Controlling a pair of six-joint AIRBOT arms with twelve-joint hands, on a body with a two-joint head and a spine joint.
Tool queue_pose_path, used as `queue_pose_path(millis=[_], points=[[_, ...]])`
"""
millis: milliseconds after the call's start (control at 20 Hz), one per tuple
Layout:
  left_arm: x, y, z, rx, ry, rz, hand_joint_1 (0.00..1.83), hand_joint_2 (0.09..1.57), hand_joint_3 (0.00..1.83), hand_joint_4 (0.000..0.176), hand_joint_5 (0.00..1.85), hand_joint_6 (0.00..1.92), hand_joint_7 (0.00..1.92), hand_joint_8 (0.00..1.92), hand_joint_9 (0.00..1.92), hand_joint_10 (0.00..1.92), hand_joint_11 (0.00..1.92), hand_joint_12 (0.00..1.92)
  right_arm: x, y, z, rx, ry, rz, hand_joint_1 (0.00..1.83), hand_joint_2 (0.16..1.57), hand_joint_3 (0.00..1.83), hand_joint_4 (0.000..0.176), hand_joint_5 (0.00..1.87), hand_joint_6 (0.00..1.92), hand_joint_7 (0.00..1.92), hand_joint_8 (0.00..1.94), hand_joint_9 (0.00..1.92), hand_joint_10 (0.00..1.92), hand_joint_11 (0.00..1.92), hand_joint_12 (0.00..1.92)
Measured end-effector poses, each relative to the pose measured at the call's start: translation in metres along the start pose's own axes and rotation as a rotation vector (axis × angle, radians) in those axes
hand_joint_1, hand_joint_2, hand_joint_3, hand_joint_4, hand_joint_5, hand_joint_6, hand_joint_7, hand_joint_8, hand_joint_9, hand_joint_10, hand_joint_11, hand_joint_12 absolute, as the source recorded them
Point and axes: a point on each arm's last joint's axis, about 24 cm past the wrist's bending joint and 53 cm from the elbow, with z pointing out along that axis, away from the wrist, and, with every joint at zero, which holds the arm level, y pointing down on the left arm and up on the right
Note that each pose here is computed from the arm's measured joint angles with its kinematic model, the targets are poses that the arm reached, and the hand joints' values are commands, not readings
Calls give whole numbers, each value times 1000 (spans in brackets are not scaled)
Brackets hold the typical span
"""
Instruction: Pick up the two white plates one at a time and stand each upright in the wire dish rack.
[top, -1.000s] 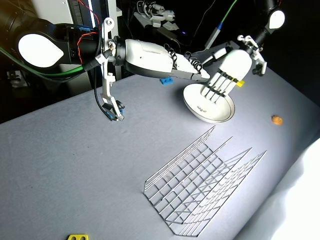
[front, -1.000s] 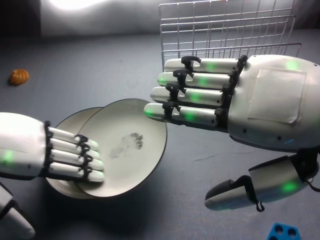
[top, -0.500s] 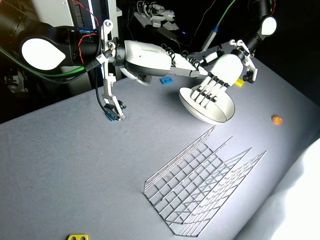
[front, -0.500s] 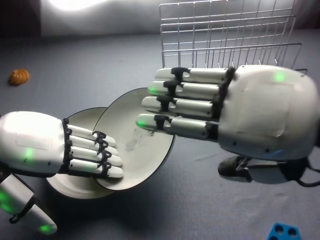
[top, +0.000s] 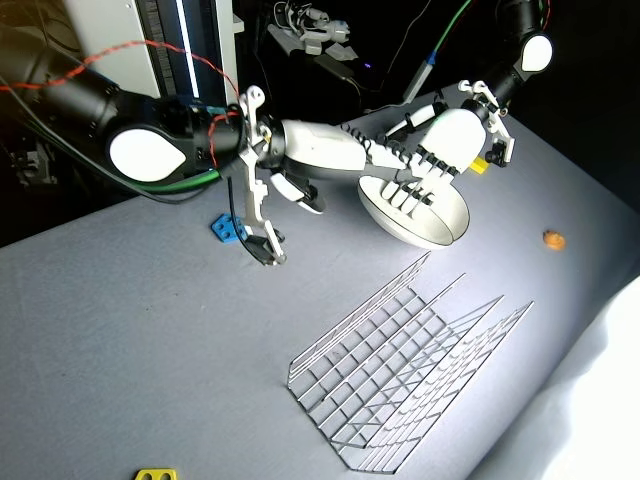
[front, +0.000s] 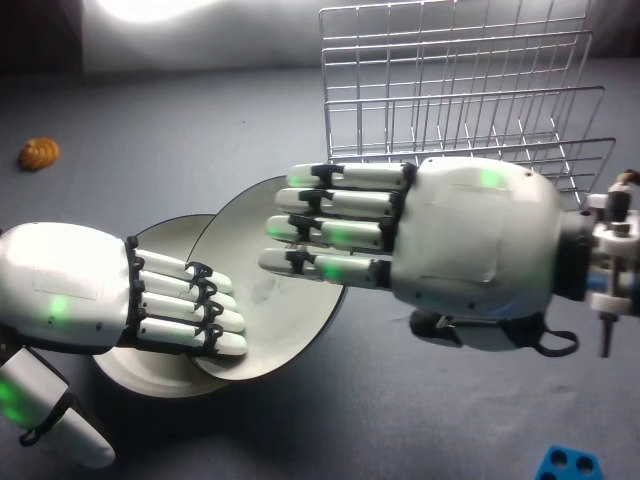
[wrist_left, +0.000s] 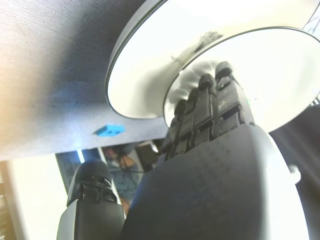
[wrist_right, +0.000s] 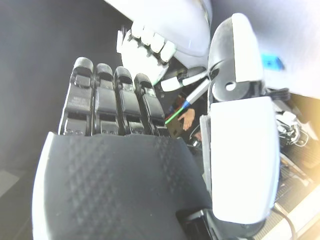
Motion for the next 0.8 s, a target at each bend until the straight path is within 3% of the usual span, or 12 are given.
queue_pose_path(millis=[200,250,500,650,750,800], points=[[2,2,0,-3,0,-10,0,1107,5,0,22,5,0,0,0,0,0,0,8,-2,16,-11,-6,0,1031,1039,5,0,99,5,51,5,66,5,0,279],[2,2,0,-3,1,-11,0,1108,4,0,19,3,0,0,0,0,0,0,12,-4,22,-11,-6,-2,1010,1070,7,0,67,0,21,3,31,1,0,177],[1,2,0,-1,-2,-15,0,1106,3,0,33,9,0,0,0,0,0,0,19,0,41,-27,-22,7,979,1104,7,0,97,1,37,0,42,1,0,190],[1,2,0,0,-4,-20,0,1097,0,0,17,1,0,0,0,0,0,0,21,2,50,-37,-38,0,982,1105,4,0,86,1,45,3,52,3,0,209],[1,1,0,1,-5,-20,0,1113,6,0,29,6,0,0,0,0,0,0,26,-3,57,-30,-38,-4,1045,1081,0,0,130,8,73,2,83,6,0,288],[1,1,0,1,-5,-20,0,1113,6,0,18,1,0,0,0,0,0,0,27,-5,58,-27,-37,-6,1069,1078,0,0,191,9,119,5,126,11,0,424]])
